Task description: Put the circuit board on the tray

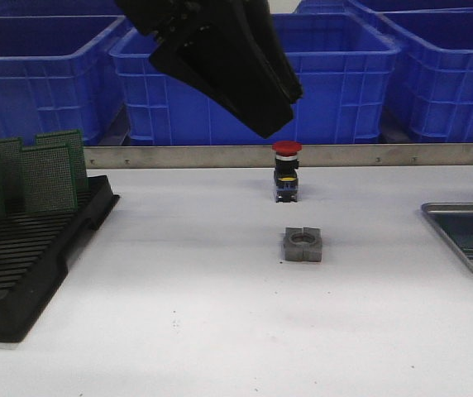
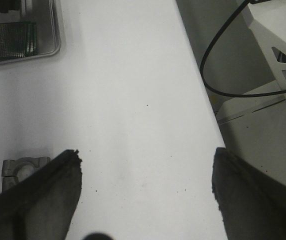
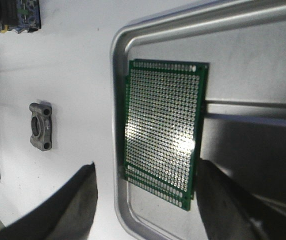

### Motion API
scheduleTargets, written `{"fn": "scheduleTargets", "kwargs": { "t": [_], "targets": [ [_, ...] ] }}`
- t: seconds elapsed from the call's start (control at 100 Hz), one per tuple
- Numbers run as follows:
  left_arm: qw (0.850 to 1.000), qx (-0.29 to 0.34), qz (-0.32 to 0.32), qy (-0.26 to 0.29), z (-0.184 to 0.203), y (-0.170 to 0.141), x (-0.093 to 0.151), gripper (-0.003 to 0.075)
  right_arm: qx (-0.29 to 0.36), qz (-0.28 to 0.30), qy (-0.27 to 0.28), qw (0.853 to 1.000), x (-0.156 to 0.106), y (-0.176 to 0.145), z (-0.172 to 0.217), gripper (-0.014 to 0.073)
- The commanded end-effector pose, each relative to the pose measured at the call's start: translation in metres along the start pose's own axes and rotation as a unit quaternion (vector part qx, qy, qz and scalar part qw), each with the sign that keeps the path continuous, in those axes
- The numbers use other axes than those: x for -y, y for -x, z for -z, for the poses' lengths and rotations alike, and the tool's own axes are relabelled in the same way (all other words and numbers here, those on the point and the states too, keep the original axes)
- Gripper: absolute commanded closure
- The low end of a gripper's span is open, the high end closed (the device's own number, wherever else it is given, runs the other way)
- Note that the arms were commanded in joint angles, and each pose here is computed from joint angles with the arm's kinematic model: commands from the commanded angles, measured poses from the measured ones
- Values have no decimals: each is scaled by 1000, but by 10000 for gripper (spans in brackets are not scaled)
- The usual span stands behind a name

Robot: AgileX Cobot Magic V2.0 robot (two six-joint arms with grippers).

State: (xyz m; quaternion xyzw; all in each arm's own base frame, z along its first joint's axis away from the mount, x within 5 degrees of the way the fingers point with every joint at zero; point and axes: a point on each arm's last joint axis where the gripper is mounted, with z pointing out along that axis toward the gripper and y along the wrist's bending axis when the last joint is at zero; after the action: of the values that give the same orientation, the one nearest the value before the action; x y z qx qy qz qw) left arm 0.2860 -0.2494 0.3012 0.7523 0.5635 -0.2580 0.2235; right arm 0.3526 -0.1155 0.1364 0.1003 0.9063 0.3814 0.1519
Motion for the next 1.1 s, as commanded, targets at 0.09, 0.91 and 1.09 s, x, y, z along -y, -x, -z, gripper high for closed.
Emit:
{"fn": "scheduleTargets", "kwargs": {
  "t": [0.09, 0.91, 1.09],
  "targets": [
    [999, 41, -16, 16, 21, 23, 9, 204, 33, 30, 14, 999, -25, 9, 23, 118],
    [963, 93, 132, 215, 86, 11, -11, 205, 174, 247, -99, 948, -157, -4, 69, 118],
    [916, 115, 194, 331, 131, -15, -4, 205, 231, 273, -140, 923, -175, -23, 84, 118]
  ]
}}
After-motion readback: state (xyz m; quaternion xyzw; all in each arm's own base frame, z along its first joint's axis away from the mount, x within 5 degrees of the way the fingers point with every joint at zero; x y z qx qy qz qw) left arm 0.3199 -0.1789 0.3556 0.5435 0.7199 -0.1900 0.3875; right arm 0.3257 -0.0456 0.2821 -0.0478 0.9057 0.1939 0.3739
